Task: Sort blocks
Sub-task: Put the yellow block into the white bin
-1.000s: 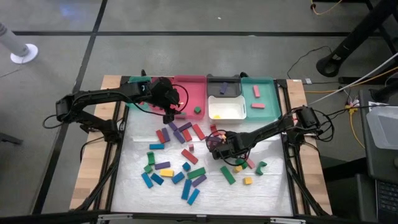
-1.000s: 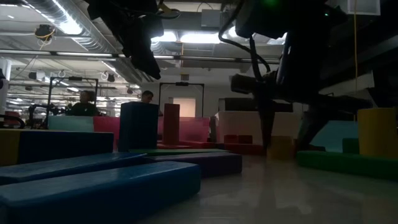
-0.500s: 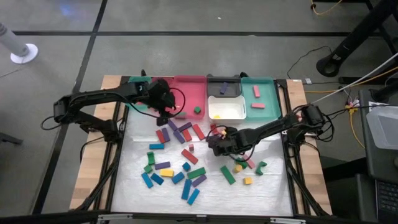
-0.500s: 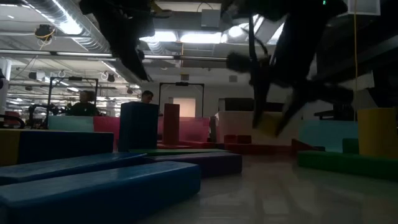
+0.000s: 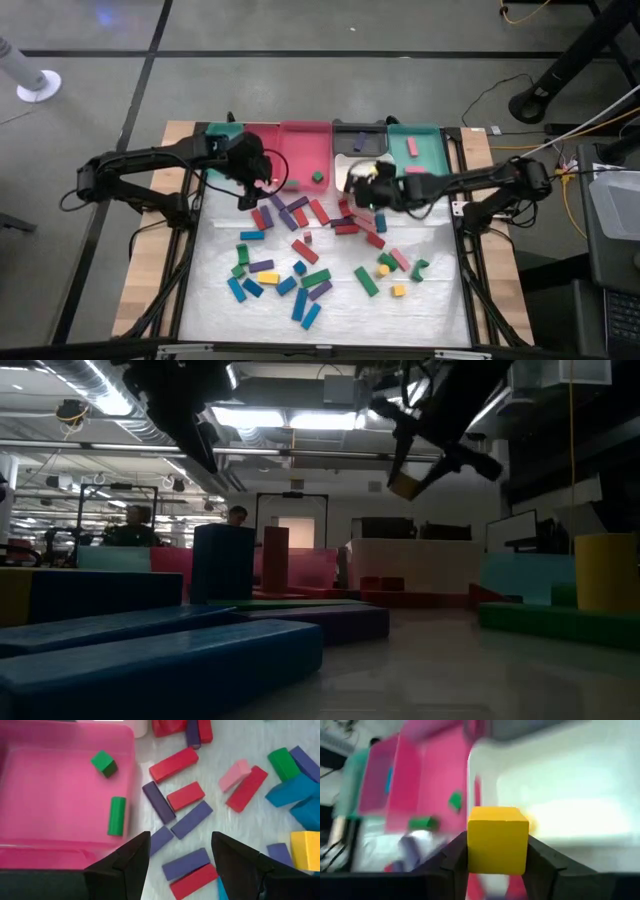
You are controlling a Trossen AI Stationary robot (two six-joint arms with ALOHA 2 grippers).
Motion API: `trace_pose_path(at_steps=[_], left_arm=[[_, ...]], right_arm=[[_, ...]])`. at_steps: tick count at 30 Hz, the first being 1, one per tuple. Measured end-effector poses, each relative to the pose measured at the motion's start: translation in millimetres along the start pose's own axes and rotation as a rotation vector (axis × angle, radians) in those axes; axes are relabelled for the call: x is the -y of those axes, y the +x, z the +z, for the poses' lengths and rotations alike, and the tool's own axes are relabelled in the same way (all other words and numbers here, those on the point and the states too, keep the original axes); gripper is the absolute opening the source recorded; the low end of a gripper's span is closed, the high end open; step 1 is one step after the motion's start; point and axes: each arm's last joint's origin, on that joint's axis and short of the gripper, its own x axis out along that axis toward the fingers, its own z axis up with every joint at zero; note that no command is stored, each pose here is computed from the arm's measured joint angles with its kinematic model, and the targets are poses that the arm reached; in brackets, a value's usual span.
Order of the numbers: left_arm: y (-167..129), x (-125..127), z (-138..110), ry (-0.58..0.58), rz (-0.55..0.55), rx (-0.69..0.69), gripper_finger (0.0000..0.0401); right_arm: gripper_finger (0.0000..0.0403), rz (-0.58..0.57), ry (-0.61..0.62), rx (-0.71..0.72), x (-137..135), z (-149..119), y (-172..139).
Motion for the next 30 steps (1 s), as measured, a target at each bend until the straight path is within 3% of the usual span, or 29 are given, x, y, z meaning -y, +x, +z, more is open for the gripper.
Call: trace_pose_path(at_steps=[6,10,22,26,30], left_arm=[[2.4,10.2,2.3,-0.073,-0.027,-0.004,0.0198],[3.4,18.1,2.9,-0.058,-0.048,-0.013,0.0198],[5.3,58.2,5.5,-0.047,-0.145,-0.03,0.0198],[4.7,80.9,4.4,-0.038,-0.199,-0.046,0.0198],[6.2,108.2,2.3,-0.02,-0.261,-0.07,0.0198]], right_arm=[[0.0165,-0.089,-0.058,0.008,5.3,38.9,27.0],[0.017,-0.111,-0.051,-0.03,9.0,55.5,35.8],[0.0172,-0.144,-0.017,-0.016,14.0,71.0,42.9],[0.0172,-0.14,-0.128,-0.042,14.0,70.0,42.7],[0.0172,-0.09,-0.269,-0.185,12.8,66.0,42.3]])
